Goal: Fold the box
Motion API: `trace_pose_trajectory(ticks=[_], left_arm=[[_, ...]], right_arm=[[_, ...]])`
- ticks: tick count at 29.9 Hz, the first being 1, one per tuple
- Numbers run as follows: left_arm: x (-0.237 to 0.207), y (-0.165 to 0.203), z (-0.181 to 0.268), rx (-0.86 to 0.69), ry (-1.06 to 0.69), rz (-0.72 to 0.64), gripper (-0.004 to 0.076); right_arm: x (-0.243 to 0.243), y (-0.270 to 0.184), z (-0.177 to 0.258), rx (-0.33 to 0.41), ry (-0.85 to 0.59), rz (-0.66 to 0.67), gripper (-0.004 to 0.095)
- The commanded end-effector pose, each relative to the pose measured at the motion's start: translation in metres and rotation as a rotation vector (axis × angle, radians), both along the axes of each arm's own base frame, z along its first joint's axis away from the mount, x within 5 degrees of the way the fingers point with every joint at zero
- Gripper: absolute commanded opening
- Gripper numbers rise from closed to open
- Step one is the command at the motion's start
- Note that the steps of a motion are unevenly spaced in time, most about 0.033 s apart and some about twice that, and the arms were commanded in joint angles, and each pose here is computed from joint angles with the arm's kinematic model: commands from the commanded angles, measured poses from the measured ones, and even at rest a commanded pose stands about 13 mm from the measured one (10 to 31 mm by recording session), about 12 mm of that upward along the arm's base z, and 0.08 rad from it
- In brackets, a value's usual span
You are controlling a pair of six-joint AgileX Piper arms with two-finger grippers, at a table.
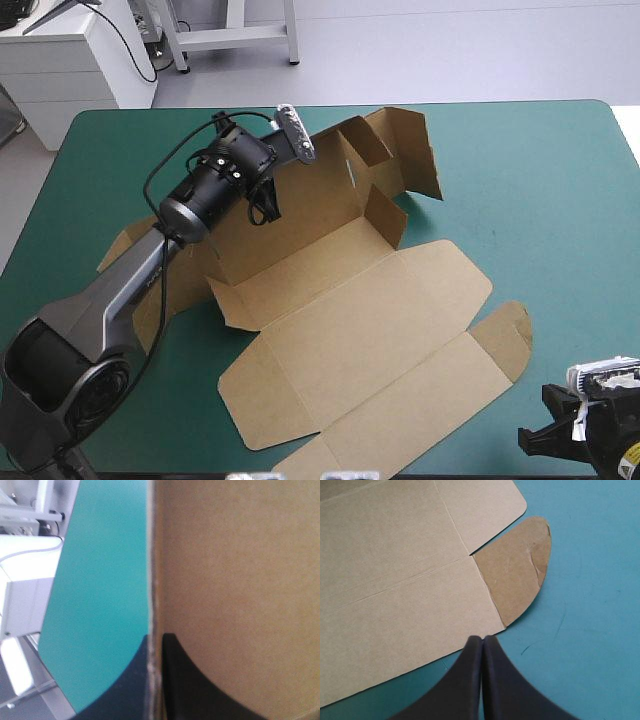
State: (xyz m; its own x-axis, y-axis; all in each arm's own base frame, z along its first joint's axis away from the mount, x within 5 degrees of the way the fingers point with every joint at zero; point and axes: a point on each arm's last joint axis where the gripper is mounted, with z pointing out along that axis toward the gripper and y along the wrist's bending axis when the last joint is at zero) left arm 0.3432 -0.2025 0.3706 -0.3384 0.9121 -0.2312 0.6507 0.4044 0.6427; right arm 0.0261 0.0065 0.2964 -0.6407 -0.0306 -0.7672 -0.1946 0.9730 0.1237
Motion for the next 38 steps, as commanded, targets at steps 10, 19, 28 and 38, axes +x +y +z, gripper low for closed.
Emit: trace_pose_trajectory(ticks=[10, 19, 28, 38], left_arm=[[-0.045, -0.042, 0.028, 0.098, -0.286, -0.227, -0.0008], [-0.087, -0.041, 0.0, 0.175, -0.606, -0.325, -0.0008], [-0.097, -0.034, -0.044, 0.311, -0.685, -0.38, -0.0008], [-0.105, -0.04, -0.054, 0.316, -0.71, -0.42, -0.0008]], right_arm=[[0.003, 0.001, 0.012, 0.032, -0.075, -0.008, -0.0018], [0.006, 0.002, 0.017, 0.067, -0.131, -0.024, -0.0019], [0.02, 0.007, 0.023, 0.103, -0.07, -0.058, -0.0019], [0.085, 0.016, 0.091, -0.066, -0.082, -0.104, -0.0015]])
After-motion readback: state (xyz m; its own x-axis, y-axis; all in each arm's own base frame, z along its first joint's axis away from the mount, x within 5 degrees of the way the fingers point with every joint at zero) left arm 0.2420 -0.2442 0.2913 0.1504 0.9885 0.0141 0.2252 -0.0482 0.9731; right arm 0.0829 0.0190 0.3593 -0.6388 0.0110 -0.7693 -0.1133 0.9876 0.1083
